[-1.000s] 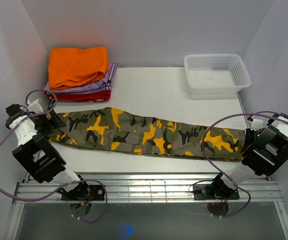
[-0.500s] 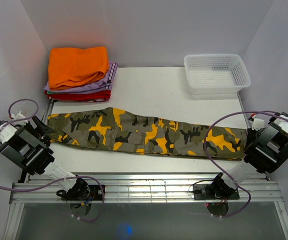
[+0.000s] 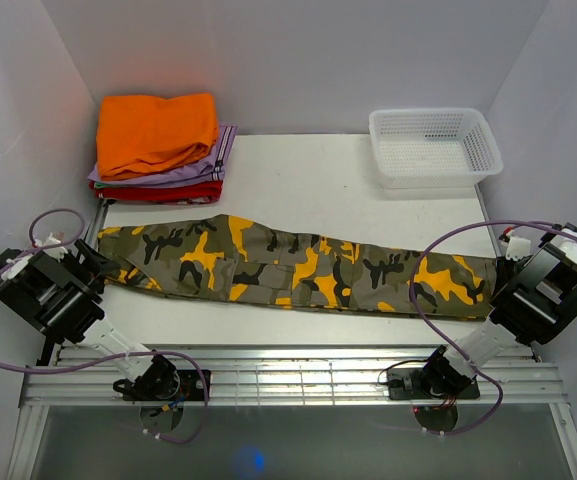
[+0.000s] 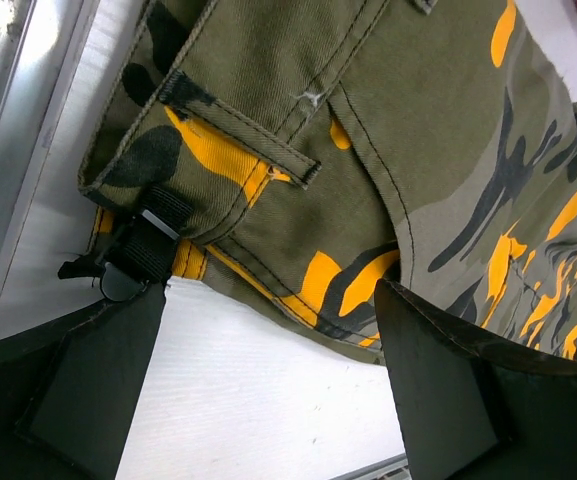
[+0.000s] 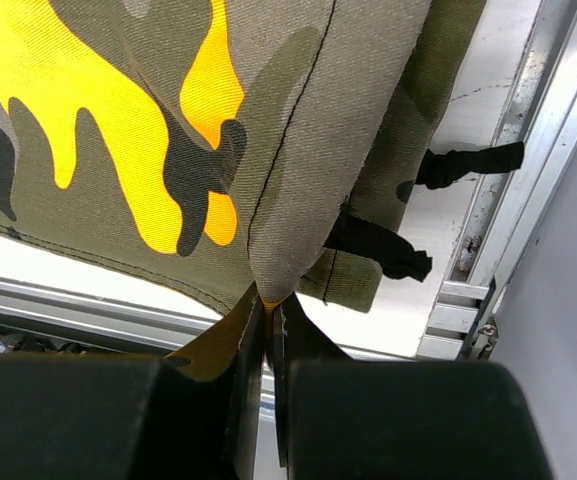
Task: Fold and stack the trousers
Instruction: Fold the trousers
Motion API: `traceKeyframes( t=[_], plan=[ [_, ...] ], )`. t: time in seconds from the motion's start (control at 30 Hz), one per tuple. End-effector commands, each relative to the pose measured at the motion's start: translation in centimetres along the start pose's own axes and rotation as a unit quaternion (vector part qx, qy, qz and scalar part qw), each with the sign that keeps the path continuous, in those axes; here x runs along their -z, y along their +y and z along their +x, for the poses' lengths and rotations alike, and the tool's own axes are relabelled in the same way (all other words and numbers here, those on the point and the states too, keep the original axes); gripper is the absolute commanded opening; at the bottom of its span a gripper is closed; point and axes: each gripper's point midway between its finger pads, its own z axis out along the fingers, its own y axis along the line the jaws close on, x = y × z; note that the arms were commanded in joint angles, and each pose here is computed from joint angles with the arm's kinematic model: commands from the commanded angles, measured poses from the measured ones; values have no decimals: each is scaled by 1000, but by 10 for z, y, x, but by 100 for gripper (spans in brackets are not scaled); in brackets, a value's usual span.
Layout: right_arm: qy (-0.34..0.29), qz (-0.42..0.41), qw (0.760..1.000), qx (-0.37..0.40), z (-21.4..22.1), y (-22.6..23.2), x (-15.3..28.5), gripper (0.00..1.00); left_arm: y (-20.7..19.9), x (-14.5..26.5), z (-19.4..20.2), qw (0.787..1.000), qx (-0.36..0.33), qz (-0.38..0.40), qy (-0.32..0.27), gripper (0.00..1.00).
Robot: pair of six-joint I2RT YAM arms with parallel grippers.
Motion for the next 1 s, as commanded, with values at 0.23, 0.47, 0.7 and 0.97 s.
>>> traceKeyframes(
  t=[0.23, 0.47, 0.7, 0.97],
  plan=[
    [-9, 20, 1000, 3, -7, -12, 9, 8, -17, -3, -8, 999, 4, 32, -30, 98],
    [-6, 18, 1000, 6, -6, -11, 9, 8, -37, 19, -22, 998, -21, 39, -52, 98],
    [-6, 17, 1000, 7, -5, -10, 8, 8, -31, 13, -29, 998, -10, 39, -52, 98],
    [-4, 18, 1000, 6, -5, -12, 7, 8, -9, -7, -23, 999, 14, 4, -53, 98]
  ],
)
